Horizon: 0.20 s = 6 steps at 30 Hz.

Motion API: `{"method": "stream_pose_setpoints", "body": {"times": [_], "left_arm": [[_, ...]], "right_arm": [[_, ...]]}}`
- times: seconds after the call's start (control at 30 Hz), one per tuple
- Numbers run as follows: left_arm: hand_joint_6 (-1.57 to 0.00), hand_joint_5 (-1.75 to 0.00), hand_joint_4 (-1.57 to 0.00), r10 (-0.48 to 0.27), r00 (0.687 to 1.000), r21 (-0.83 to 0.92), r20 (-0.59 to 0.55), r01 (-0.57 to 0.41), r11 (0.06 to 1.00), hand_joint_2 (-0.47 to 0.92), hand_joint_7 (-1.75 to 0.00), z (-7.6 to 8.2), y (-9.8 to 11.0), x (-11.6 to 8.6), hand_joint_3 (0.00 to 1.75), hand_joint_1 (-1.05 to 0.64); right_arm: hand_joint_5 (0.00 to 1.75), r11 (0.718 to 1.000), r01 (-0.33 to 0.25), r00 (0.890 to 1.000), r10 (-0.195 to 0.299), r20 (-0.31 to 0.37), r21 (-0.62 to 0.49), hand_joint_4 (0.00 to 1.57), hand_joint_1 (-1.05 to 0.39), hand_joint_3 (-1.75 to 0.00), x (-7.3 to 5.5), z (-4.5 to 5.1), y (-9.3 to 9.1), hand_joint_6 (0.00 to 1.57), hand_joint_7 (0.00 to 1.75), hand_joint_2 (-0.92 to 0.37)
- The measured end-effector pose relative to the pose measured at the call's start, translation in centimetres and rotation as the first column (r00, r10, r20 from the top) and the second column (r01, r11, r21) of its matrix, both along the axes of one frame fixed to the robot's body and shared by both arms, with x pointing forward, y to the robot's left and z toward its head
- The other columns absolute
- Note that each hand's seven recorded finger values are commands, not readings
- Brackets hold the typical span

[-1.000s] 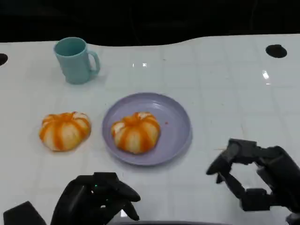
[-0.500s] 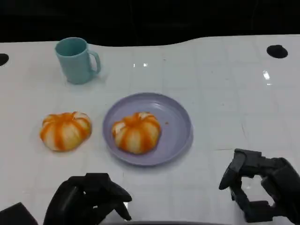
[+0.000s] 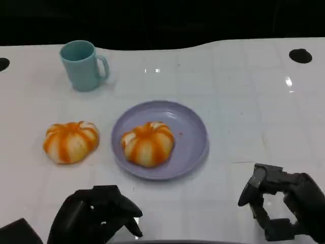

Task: Grasp the bread from the table and place it into the plate.

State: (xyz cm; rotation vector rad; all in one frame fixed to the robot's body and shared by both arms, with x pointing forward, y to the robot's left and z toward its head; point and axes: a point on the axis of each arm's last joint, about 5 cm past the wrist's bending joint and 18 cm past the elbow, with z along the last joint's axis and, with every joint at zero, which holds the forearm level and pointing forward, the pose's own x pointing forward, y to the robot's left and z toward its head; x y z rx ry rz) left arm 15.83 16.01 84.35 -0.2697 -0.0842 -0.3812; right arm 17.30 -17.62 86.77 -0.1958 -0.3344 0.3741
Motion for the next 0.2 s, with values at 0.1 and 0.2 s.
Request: {"method": "stream_pose_setpoints", "body": {"times": [0.1,0.2], "left_arm": [[-1.16,-1.28,-1.00,0.000,1.000,0.000,-0.001,0.000,1.000,0.92,-0.73,-0.03,-0.01,0.03,0.03,-0.93],[-1.16,-1.28,-1.00,-0.001,1.000,0.001,0.000,0.001,1.000,0.92,-0.73,-0.02,-0.01,0.04,0.03,-0.94]], "right_arm": [[1.75,1.000,-0.001,1.000,0.001,0.000,-0.002,0.85,-0.09,-1.33,0.00,0.00,0.01,0.78,1.35,-0.40],[1.75,1.000,-0.002,1.000,0.002,0.001,-0.005,0.85,-0.09,-1.32,0.01,0.01,0.02,0.78,1.34,-0.40]]}}
